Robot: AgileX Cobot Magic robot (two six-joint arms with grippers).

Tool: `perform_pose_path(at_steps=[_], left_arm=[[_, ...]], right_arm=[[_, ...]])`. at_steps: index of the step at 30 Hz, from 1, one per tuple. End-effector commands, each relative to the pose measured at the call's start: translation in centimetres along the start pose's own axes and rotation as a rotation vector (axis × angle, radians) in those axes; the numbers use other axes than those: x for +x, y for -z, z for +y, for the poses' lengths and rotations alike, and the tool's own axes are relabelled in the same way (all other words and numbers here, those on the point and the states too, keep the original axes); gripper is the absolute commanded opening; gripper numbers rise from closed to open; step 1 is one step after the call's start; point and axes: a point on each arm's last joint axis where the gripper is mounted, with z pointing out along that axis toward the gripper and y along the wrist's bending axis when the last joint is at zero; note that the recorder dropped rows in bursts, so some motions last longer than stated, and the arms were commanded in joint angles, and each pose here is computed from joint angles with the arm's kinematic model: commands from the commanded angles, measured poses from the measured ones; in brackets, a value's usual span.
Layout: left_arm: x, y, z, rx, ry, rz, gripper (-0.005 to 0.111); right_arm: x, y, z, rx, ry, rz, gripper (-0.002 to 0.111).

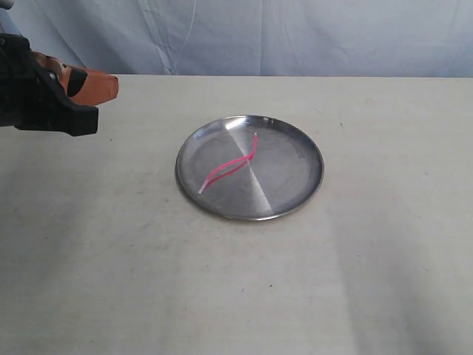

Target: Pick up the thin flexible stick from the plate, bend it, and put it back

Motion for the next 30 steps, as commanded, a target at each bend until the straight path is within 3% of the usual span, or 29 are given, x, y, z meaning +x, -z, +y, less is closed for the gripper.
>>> perform_pose_path(at_steps=[1,8,11,14,23,30], left_arm=[[0.0,0.2,-0.1,-0.002,0.002,-0.007,0.000],[0.0,0.2,-0.1,-0.002,0.002,-0.007,0.000],[0.0,0.2,-0.1,-0.002,0.002,-0.007,0.000],[0.0,0.2,-0.1,-0.002,0.002,-0.007,0.000],[0.0,0.2,-0.1,-0.002,0.002,-0.007,0.000],[0.0,0.2,-0.1,-0.002,0.002,-0.007,0.000]], right_arm=[[0.0,0.3,0.0,0.001,-0.076,-0.014,0.000],[0.8,0.4,-2.2,0.211,-0.011,-0.065,0.000],[2.6,0.7,-3.7,0.357,-0.049,0.032,0.000],[4.5,0.9,-4.5,0.420,-0.062,0.132,0.000],[6.1,1.0,-4.7,0.423,-0.127,0.172,0.000],[7.0,0.8,-3.6,0.279,0.011,0.304,0.000]])
